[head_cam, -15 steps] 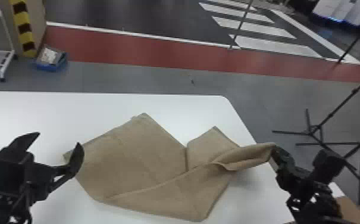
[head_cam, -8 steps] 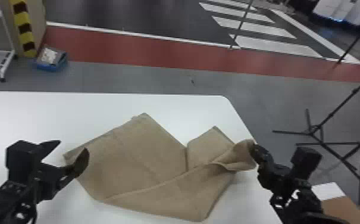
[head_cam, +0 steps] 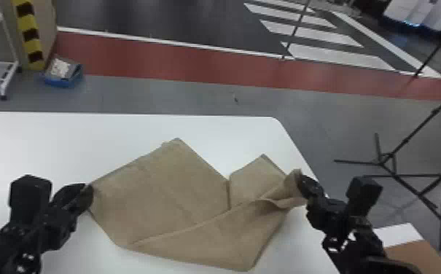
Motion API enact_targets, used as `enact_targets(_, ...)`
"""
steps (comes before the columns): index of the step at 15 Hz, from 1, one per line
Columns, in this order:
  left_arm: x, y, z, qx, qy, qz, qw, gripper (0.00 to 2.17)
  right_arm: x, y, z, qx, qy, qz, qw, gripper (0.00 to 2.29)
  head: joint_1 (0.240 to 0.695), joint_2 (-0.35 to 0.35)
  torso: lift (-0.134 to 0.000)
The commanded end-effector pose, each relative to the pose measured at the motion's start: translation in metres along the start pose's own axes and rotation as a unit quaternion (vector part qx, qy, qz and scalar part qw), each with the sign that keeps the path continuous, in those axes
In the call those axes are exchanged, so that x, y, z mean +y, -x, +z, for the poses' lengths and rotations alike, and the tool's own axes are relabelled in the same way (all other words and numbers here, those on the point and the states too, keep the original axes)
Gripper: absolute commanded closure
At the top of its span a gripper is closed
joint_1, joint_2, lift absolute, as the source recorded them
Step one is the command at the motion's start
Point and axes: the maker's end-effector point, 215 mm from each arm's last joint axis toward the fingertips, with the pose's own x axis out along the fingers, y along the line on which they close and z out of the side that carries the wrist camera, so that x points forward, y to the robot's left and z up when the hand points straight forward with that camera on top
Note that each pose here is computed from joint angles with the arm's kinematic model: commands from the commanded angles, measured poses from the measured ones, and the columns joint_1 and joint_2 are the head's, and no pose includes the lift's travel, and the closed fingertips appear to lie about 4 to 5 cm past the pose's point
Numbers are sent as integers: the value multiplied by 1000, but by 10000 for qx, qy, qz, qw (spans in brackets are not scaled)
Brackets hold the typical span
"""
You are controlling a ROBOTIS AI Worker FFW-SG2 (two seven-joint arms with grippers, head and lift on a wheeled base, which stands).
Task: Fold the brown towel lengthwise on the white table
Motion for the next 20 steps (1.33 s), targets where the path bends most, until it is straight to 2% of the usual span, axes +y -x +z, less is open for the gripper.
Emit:
enact_targets(1, 5, 5, -8, 94, 24, 59, 9999, 1315, 5, -2, 1, -19, -17, 44, 10000, 1595, 695, -349, -112)
enact_targets(3, 5, 11, -8, 159, 50, 11, 9999, 1683, 9, -3, 1, -11, -42, 107, 9999, 1595, 695, -342, -112)
enact_targets(5, 20, 27, 8, 13, 128, 150, 9998, 1717, 19, -3, 6, -65, -26, 256, 9996, 1595, 695, -336, -112)
enact_targets(6, 32, 39, 22, -152, 151, 308, 9993, 1717, 32, -4, 12, -130, 18, 506, 9986, 1595, 695, -327, -112)
enact_targets(7, 44, 50, 37, -304, 160, 499, 9982, 1717, 40, -4, 19, -167, 135, 708, 9973, 1595, 695, -312, -112)
enact_targets(8, 69, 65, 57, -486, 153, 907, 9946, 1717, 45, -4, 26, -209, 299, 801, 9961, 1595, 695, -294, -112)
enact_targets(10, 125, 101, 85, -770, 295, 1692, 9821, 1717, 39, -6, 39, -248, 407, 789, 9957, 1595, 695, -226, -112)
enact_targets(11, 157, 124, 99, -935, 375, 2127, 9719, 1717, 37, -7, 41, -202, 428, 850, 9953, 1595, 695, -205, -112)
enact_targets(12, 189, 152, 108, -1015, 498, 2628, 9582, 1713, 39, -7, 43, -169, 452, 1007, 9937, 1595, 695, -179, -112)
enact_targets(13, 213, 179, 109, -906, 604, 2995, 9479, 1713, 47, -5, 36, -79, 496, 1341, 9897, 1595, 695, -155, -112)
enact_targets(14, 225, 199, 113, -932, 691, 3141, 9423, 1713, 50, -3, 24, 45, 548, 1527, 9867, 1595, 695, -121, -112)
enact_targets(15, 231, 213, 119, -986, 744, 3186, 9398, 1713, 49, -1, 12, 180, 624, 1572, 9854, 1595, 695, -54, -112)
enact_targets(17, 224, 212, 121, -955, 724, 3104, 9430, 1713, 57, 4, -2, 304, 637, 1757, 9819, 1595, 695, -17, -112)
enact_targets(19, 214, 212, 124, -985, 724, 3050, 9445, 1717, 86, 10, 9, 253, 638, 2082, 9757, 1595, 695, -7, -112)
enact_targets(20, 213, 214, 132, -1108, 712, 3028, 9439, 1713, 92, 13, 22, 183, 609, 2120, 9752, 1595, 695, -3, -112)
